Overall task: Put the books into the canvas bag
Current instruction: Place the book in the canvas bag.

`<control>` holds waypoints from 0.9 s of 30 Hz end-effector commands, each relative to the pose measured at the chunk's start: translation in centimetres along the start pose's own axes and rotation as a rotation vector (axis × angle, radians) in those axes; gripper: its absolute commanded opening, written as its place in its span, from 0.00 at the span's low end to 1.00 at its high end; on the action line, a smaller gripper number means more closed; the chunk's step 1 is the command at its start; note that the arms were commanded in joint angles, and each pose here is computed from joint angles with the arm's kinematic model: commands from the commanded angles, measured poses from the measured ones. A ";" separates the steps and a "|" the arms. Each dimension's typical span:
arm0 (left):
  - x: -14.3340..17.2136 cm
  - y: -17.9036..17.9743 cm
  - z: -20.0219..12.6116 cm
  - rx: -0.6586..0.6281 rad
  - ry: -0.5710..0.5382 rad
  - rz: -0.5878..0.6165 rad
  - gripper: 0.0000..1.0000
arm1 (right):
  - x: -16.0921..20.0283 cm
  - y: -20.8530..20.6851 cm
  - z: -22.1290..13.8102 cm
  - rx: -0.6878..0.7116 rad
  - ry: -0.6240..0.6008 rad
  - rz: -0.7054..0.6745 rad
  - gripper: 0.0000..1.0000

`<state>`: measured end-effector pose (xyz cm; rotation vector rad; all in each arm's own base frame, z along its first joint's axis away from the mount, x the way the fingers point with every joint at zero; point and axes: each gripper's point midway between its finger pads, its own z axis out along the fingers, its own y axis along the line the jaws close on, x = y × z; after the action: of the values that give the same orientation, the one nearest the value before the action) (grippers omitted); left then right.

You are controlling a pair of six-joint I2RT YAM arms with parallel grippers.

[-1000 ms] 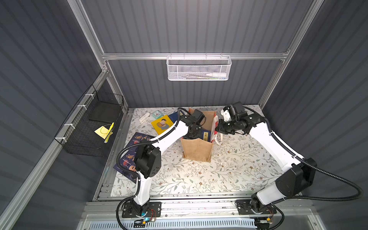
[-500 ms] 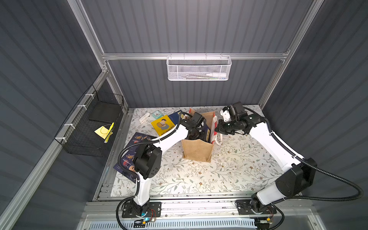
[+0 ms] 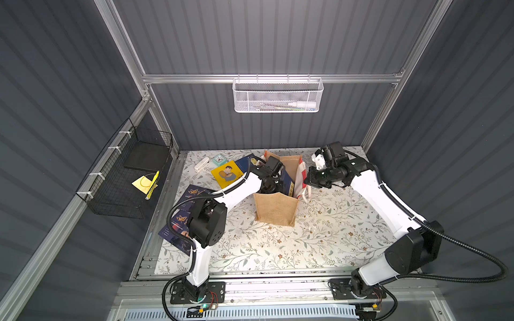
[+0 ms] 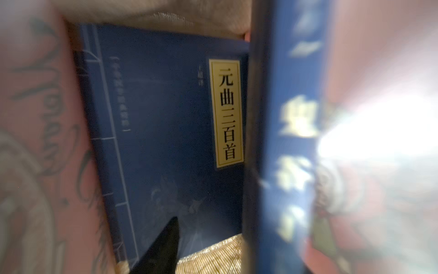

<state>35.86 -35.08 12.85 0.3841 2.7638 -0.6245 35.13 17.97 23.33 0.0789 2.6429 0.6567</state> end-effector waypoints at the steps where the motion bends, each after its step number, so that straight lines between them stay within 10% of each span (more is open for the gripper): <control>1: -2.1 -1.1 -4.9 -0.025 -0.072 0.077 0.61 | 0.0 -1.3 -2.1 0.020 -0.014 0.004 0.00; 12: -5.8 -4.2 -16.9 0.010 -0.372 0.171 0.72 | -1.0 -5.2 -5.0 0.071 -0.052 0.058 0.00; 20: -4.0 -4.2 -10.5 0.092 -0.228 0.102 0.70 | -0.6 -6.7 -5.9 0.096 -0.058 0.079 0.01; 24: -2.6 -2.2 -6.8 0.027 -0.134 0.044 0.53 | -0.3 -6.6 -5.7 0.080 -0.046 0.084 0.01; 27: -2.9 -2.1 -6.9 0.003 -0.125 0.050 0.16 | -0.5 -6.4 -6.6 0.085 -0.057 0.076 0.01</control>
<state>36.76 -34.65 19.15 0.4065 2.6250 -0.6168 33.77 9.68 24.32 0.2454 2.6531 0.5571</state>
